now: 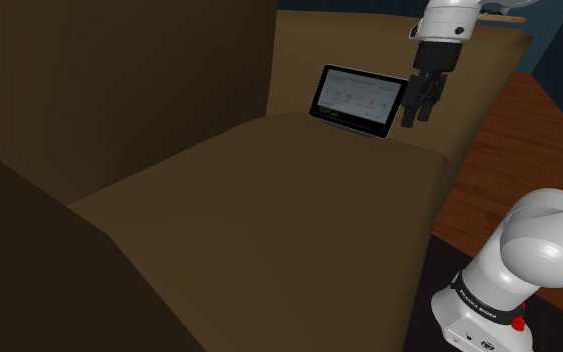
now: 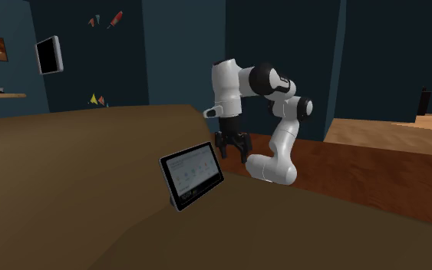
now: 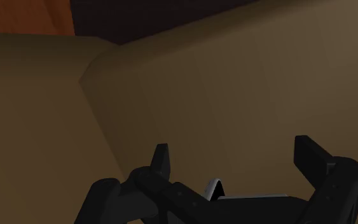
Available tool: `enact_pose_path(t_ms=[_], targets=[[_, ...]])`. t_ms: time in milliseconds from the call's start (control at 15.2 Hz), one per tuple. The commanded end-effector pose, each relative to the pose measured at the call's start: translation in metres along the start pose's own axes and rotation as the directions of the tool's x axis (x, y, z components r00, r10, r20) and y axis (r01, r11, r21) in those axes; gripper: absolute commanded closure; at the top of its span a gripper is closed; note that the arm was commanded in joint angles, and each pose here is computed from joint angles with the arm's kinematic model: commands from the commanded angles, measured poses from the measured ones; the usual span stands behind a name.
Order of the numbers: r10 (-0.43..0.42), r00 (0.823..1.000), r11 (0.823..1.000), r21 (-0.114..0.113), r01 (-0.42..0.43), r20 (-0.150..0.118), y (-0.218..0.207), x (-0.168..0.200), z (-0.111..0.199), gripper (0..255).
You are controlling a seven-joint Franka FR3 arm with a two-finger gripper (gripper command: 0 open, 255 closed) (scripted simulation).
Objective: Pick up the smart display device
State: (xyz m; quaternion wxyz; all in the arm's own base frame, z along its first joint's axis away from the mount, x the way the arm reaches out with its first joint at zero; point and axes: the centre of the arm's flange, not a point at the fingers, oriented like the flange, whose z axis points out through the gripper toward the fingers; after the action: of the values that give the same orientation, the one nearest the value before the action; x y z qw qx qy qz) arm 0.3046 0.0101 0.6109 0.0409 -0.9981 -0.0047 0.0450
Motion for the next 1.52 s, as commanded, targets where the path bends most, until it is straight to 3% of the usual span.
enact_pose_path(t_ms=[0,330,660,726,1320,1386,1452], targets=[[0.000,1.000,1.000,0.000,0.000,0.000,0.000,0.000,0.000,0],[-0.092,0.996,0.988,0.123,0.094,-0.020,0.037,0.042,-0.045,0],[-0.180,0.982,0.952,0.241,0.187,-0.051,0.076,0.087,-0.087,0],[-0.186,0.981,0.949,0.249,0.193,-0.054,0.078,0.090,-0.089,0],[-0.186,0.981,0.949,0.249,0.193,-0.054,0.081,0.093,-0.050,0],[-0.186,0.981,0.949,0.249,0.193,-0.054,0.082,0.093,-0.050,255],[-0.186,0.981,0.949,0.249,0.193,-0.054,0.081,0.093,-0.050,255]])
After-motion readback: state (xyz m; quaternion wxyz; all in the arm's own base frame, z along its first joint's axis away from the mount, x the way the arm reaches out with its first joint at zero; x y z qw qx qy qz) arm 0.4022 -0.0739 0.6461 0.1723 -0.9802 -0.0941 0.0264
